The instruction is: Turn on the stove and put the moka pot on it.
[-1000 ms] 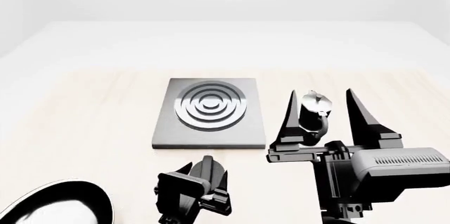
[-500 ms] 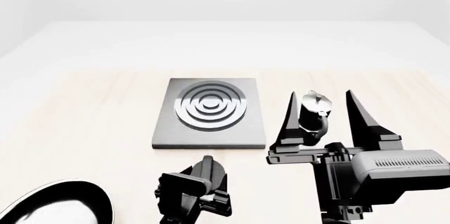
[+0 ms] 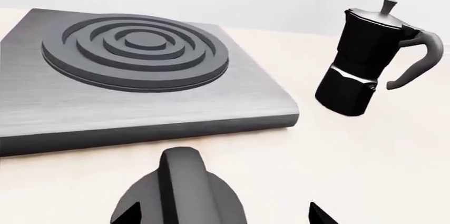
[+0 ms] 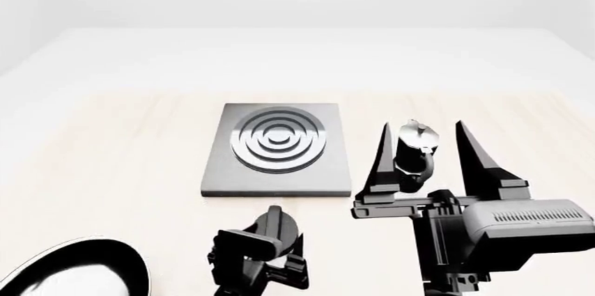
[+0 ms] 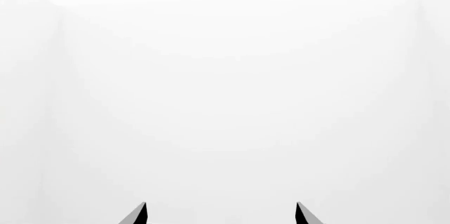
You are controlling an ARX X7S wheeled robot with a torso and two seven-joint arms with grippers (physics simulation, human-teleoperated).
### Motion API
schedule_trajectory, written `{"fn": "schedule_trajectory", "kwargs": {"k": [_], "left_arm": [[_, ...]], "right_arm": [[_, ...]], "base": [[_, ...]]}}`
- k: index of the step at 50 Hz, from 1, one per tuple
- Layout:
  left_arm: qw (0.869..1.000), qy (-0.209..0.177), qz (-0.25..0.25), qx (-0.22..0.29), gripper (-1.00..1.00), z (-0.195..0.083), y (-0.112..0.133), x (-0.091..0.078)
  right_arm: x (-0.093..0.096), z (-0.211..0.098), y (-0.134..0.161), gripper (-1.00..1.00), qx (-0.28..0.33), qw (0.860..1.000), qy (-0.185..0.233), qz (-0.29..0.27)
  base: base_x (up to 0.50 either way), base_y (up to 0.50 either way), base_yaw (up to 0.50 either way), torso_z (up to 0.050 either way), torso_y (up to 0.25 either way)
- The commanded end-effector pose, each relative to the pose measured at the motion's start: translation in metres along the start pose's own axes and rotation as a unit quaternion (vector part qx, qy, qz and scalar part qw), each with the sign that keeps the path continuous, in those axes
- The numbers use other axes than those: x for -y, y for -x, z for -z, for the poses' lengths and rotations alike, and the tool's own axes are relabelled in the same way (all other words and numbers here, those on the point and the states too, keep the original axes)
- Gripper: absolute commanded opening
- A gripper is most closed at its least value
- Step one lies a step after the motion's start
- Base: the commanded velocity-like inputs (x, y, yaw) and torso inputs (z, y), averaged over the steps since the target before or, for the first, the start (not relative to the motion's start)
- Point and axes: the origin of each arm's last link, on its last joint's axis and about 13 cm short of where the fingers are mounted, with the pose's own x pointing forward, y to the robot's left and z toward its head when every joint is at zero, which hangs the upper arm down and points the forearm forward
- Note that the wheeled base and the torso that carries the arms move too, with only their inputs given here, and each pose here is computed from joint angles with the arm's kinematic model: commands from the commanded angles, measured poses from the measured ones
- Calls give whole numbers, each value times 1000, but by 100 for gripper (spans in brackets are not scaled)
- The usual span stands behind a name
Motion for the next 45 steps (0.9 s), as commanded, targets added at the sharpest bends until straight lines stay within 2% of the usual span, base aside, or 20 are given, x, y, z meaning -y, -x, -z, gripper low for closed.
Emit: {"fn": "schedule_trajectory", "kwargs": {"k": [1, 26, 45], "left_arm": [[1000, 0, 9, -3, 100, -1, 1, 3], [1000, 10, 4, -17, 100, 8, -4, -1], [999, 7, 34, -30, 100, 10, -4, 9]], "right_arm": [[0, 1, 0, 100, -1, 1000, -1, 0], [0, -1, -1, 100, 0, 1000, -2, -1], [0, 0, 0, 100, 0, 1000, -4, -1]], "base": [[0, 0, 0, 0, 0], [0, 0, 0, 0, 0], [0, 0, 0, 0, 0]]}}
